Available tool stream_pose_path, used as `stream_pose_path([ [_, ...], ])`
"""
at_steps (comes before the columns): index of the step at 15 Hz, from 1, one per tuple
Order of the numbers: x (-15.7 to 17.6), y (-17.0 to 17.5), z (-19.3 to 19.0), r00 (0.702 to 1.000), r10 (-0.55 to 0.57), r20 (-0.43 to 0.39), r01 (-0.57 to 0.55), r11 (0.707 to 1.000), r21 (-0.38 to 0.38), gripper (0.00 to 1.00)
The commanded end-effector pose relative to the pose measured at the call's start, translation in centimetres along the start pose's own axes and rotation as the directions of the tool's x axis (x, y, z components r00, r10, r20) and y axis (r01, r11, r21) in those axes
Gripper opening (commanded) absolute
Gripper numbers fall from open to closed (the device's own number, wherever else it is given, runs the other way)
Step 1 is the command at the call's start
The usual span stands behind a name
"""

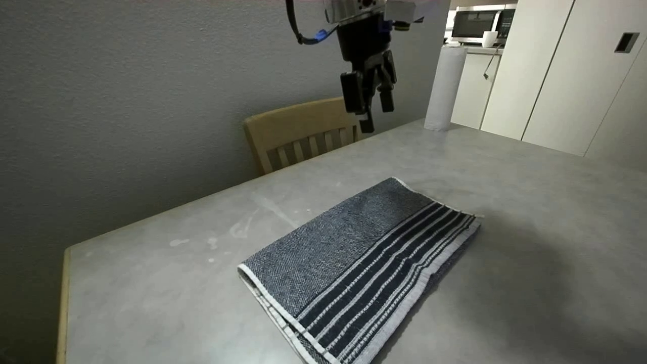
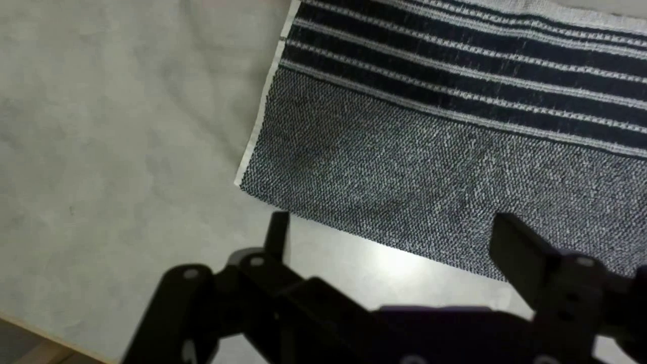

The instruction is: Fold the towel

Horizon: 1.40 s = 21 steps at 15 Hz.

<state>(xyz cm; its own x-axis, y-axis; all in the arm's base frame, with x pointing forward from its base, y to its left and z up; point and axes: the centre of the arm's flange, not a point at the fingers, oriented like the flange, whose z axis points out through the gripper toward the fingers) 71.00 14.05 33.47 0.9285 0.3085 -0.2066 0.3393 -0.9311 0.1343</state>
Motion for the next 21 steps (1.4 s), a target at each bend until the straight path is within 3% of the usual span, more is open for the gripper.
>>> stream_pose_path([
  [1,1.4,-2.2,0.6,0.999,0.031,0.023,-0.031,0.999,0.006,1.00],
  [6,3.3,-9.1,1.0,0.987,0.145,0.063,-0.144,0.989,-0.020,1.00],
  [10,5.0,-14.1,1.9,0.977,0.210,0.028,-0.210,0.978,-0.021,1.00],
  [11,2.7,-13.1,2.0,0.981,0.189,0.033,-0.188,0.982,-0.026,1.00],
  [16,3.1,-14.2,2.8,0.975,0.220,0.033,-0.219,0.975,-0.028,1.00],
  [21,4.7,-18.7,4.5,0.951,0.309,0.023,-0.309,0.951,-0.020,1.00],
])
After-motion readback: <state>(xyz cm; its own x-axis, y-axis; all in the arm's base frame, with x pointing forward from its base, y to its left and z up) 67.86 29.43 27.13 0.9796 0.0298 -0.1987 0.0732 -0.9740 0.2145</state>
